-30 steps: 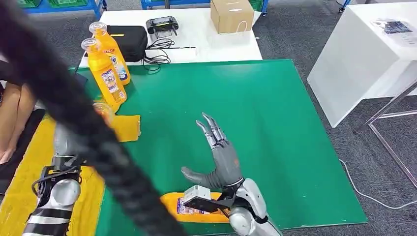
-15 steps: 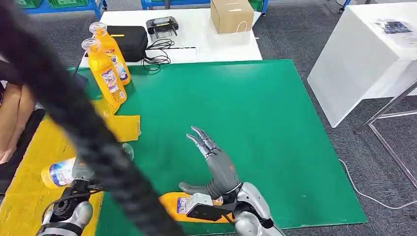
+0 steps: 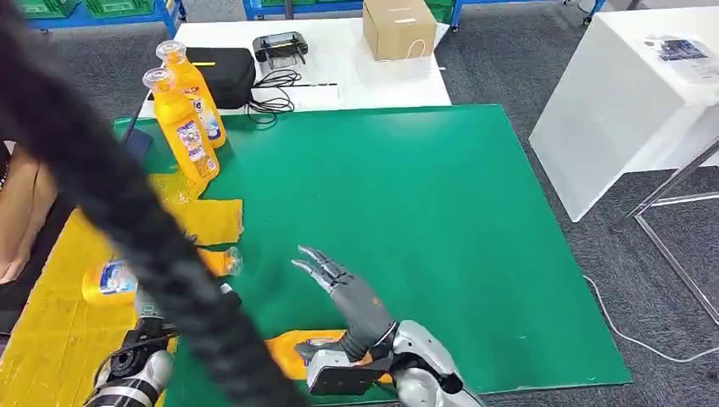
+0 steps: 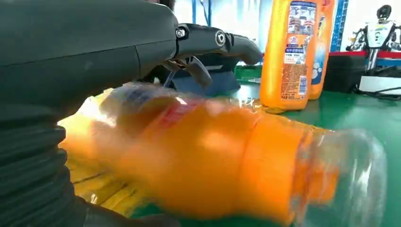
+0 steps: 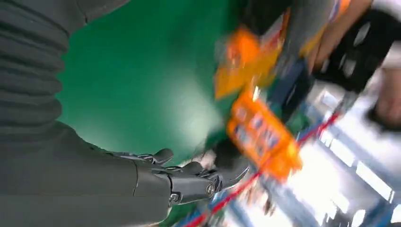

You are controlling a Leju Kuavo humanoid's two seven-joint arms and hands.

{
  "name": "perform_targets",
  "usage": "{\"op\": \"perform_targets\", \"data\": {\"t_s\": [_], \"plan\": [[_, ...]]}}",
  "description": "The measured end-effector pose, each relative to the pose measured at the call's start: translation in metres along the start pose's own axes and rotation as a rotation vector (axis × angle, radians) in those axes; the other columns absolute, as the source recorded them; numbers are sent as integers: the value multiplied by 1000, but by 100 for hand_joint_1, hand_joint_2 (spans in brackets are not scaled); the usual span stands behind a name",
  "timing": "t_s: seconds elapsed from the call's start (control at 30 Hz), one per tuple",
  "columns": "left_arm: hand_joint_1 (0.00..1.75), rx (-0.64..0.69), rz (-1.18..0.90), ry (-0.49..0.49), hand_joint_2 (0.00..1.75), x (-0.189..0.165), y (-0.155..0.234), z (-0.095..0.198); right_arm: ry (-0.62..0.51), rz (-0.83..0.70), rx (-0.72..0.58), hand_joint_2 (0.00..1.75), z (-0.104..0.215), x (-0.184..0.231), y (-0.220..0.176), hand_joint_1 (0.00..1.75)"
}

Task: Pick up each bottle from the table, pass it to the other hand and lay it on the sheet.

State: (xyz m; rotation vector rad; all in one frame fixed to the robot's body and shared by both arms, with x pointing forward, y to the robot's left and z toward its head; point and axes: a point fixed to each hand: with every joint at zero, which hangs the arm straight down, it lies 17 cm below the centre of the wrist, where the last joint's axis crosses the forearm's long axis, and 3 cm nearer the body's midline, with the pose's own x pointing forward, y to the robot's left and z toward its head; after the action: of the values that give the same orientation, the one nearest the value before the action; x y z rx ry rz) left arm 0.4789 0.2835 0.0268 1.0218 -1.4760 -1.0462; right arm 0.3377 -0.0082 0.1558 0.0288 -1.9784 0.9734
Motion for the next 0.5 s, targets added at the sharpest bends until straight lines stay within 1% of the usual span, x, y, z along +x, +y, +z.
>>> {"op": "perform_targets", "data": {"t_s": [0.1,0.17,0.23,0.37,0.5], "plan": [[0,30,99,-23,175,6,4,0,-33,-84,164,175,13,2,36,0],[0,48,197,-47,175,14,7,0,-59,-105,282,175,29,-1,59,0],[0,74,289,-65,175,22,13,-1,-73,-114,359,175,43,-5,73,0],[0,96,345,-75,175,33,21,-5,-62,-105,438,175,60,-18,87,0],[0,107,358,-81,175,38,24,-6,-55,-91,471,175,67,-25,92,0]]}}
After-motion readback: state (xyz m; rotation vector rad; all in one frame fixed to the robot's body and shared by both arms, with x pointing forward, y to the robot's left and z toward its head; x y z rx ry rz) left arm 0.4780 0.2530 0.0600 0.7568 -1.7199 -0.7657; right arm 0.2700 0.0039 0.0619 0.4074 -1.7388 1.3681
